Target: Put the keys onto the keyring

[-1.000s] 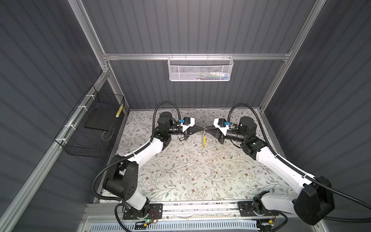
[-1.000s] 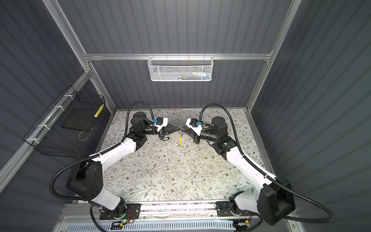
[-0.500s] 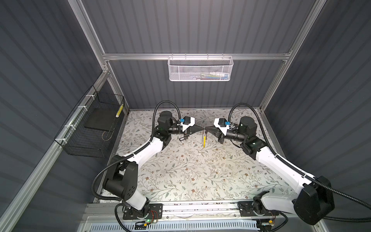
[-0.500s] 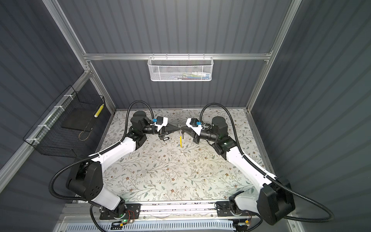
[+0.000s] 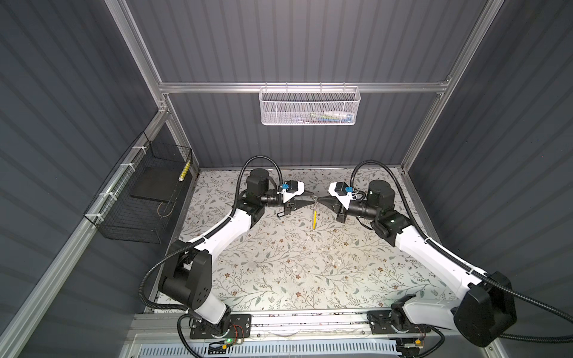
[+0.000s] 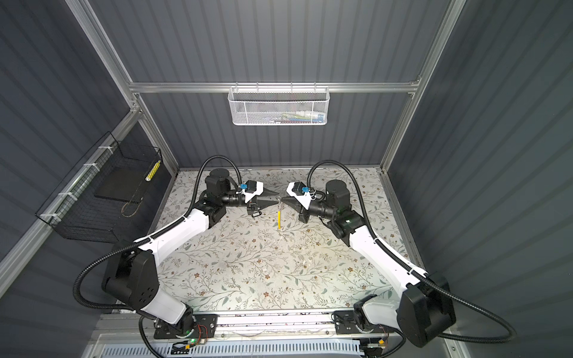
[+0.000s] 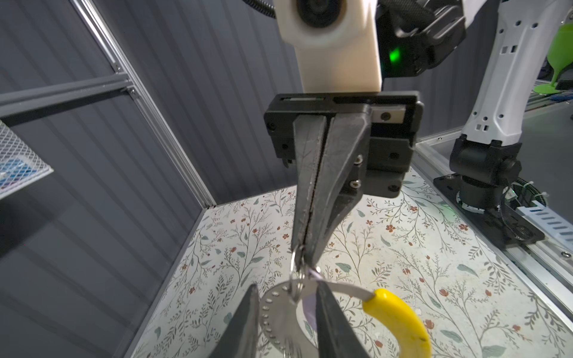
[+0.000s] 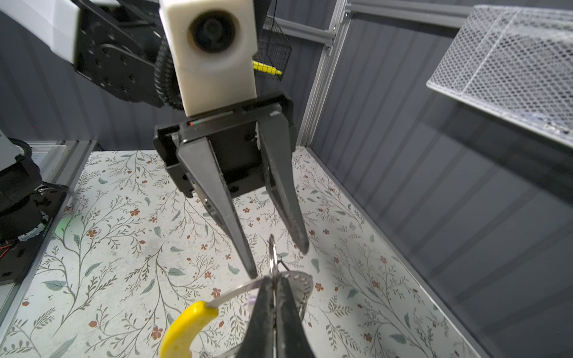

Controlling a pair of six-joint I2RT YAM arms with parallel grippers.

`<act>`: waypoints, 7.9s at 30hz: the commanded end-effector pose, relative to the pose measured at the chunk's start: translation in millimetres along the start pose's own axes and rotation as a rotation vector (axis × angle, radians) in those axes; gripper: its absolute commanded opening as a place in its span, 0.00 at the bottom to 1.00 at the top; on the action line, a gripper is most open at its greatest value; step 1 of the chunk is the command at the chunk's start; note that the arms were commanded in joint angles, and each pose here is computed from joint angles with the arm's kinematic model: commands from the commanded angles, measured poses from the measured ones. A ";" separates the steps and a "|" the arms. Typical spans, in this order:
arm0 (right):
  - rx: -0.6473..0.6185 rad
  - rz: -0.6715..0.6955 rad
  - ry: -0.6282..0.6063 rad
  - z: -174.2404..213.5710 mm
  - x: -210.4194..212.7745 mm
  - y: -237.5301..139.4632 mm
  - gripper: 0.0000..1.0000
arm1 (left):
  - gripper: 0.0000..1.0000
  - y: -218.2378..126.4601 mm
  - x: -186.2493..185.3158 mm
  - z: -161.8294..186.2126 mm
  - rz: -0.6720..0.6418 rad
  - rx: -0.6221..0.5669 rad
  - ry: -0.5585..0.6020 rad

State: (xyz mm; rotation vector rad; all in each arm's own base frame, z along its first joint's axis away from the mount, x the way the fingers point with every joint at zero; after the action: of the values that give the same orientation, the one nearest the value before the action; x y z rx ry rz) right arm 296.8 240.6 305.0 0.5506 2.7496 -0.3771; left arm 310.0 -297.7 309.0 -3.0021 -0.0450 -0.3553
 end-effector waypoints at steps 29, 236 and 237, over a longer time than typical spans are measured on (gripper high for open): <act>0.211 -0.010 0.034 -4.3 5.4 -13.2 0.00 | 0.19 21.5 -8.5 -11.4 0.000 0.305 0.262; -0.074 0.147 -0.024 -35.3 -35.8 -39.1 0.24 | 0.00 34.0 5.3 -44.9 0.147 -0.268 -0.093; -0.074 0.153 -0.025 -34.9 -37.2 -38.7 0.24 | 0.00 34.2 5.1 -44.5 0.150 -0.265 -0.094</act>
State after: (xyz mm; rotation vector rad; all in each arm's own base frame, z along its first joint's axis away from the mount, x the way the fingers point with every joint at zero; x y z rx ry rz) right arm 301.4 205.2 339.0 0.7060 2.7031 -0.3021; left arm 310.5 -334.4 347.6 -3.2602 0.1860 -0.1822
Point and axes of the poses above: each gripper's point midway between its finger pads, its own y axis out along the fingers, its own x axis along the line the jaws close on, z = x × y, the point moved 3 cm from there along -y, back along the fingers, and after that the axes turned 8 degrees about -y, right-handed, at the moved point
